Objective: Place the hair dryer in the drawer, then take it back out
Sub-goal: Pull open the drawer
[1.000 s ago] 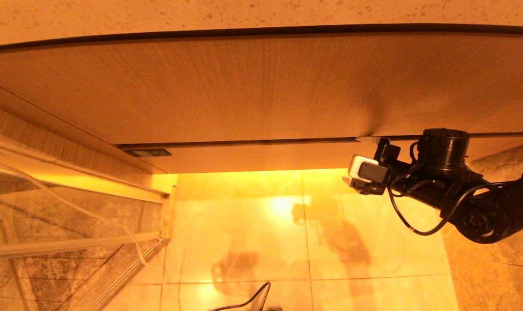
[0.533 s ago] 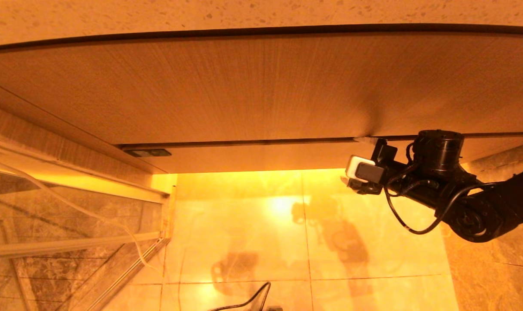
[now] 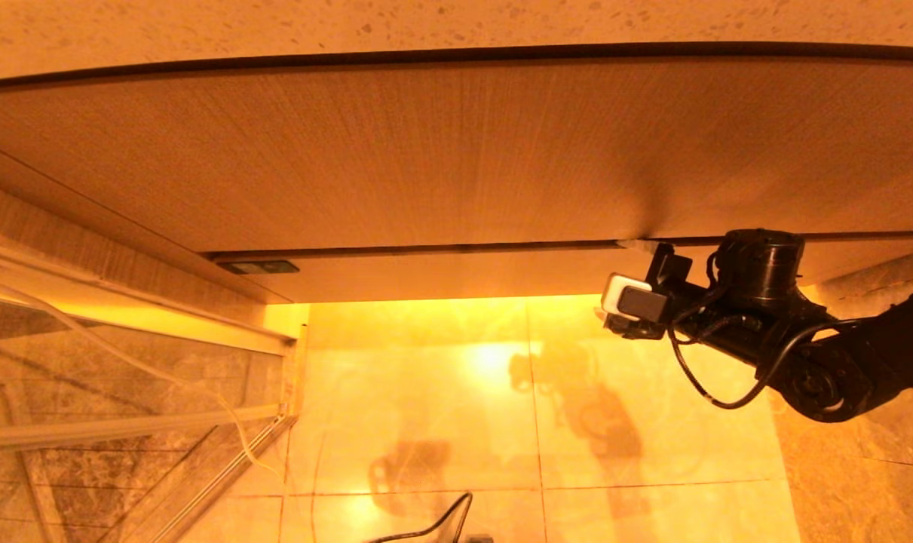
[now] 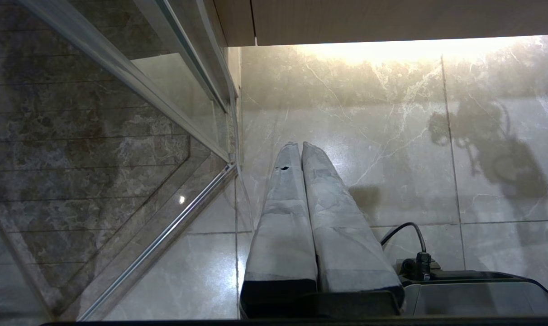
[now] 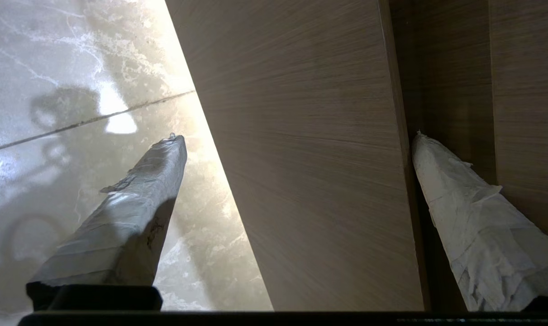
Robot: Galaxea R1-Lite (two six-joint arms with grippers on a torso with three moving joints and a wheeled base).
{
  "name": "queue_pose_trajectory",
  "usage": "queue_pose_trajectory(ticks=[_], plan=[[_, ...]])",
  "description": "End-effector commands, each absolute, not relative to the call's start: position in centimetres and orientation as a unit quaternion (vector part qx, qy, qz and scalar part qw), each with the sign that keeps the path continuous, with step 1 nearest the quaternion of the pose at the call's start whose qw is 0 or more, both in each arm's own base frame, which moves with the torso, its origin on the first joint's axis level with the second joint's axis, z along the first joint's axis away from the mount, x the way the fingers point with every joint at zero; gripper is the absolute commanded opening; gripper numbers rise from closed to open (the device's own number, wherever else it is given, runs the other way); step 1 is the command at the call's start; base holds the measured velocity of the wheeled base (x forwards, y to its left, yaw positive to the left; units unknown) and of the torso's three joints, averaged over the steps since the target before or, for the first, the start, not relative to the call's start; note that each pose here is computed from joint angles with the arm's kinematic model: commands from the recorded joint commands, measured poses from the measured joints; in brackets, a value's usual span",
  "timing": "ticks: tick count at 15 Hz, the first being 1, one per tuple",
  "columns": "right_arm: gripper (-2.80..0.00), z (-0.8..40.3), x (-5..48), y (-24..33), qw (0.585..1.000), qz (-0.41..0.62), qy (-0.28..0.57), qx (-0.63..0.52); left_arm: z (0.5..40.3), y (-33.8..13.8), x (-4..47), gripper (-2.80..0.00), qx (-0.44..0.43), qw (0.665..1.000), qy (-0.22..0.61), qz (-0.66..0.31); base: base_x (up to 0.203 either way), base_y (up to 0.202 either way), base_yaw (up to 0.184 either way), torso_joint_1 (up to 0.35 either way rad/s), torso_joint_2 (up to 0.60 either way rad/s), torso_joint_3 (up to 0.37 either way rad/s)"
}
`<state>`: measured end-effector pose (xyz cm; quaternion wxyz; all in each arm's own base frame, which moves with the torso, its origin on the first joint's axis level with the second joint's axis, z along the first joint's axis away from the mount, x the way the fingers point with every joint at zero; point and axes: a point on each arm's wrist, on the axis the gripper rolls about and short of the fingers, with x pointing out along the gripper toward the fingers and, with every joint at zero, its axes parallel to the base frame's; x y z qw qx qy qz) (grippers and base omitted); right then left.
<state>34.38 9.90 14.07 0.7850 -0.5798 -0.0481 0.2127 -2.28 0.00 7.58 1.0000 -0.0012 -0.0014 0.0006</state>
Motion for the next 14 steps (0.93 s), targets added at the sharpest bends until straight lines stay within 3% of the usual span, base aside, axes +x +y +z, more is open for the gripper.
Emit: queue_pose_trajectory(ticks=[1, 14], plan=[[0.0, 13.71, 34.24, 9.82, 0.781, 0.22, -0.036, -0.584, 7.58, 0.0, -2.28, -2.8, -0.002, 1.0, -0.002, 0.001, 0.0, 0.0, 0.0, 0.0, 0.0, 0.0], [0.0, 13.07, 33.54, 9.34, 0.767, 0.222, 0.015, -0.602, 7.58, 0.0, -2.28, -2.8, -0.002, 1.0, -0.002, 0.001, 0.0, 0.0, 0.0, 0.0, 0.0, 0.0]])
